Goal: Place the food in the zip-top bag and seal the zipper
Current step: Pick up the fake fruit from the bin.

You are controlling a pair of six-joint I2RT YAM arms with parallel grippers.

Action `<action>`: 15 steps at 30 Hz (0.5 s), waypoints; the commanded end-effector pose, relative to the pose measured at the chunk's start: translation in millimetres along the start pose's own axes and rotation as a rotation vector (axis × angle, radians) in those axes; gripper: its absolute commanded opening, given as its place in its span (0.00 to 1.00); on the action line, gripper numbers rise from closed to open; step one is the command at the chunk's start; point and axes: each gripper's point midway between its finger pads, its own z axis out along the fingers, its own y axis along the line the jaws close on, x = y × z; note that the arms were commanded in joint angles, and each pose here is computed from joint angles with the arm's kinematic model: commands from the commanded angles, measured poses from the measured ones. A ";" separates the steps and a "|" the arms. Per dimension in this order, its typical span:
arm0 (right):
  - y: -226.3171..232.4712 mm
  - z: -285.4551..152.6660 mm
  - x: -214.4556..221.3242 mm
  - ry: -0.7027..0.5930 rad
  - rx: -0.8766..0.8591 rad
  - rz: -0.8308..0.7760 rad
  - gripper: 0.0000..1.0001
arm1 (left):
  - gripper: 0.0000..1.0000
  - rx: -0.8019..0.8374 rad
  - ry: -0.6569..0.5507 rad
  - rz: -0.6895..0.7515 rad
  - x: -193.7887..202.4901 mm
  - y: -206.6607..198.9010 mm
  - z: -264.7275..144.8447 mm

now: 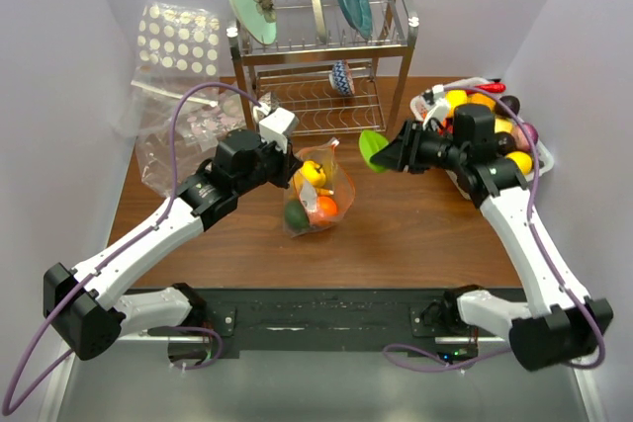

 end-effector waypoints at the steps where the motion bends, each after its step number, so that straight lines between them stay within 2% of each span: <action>1: 50.5 -27.3 19.4 -0.003 -0.184 -0.120 0.33 | 0.00 0.017 -0.055 0.006 -15.5 -1.5 -0.5; 6: 65.7 -30.3 42.8 0.069 -0.262 -0.126 0.35 | 0.00 0.015 -0.060 0.007 -17.2 -0.9 -1.5; 11: 70.6 -11.3 72.5 0.195 -0.275 -0.133 0.34 | 0.00 0.011 -0.059 0.006 -17.0 0.0 -1.5; 15: 76.9 9.0 75.5 0.219 -0.260 -0.151 0.34 | 0.00 0.011 -0.057 0.006 -16.6 0.1 -1.5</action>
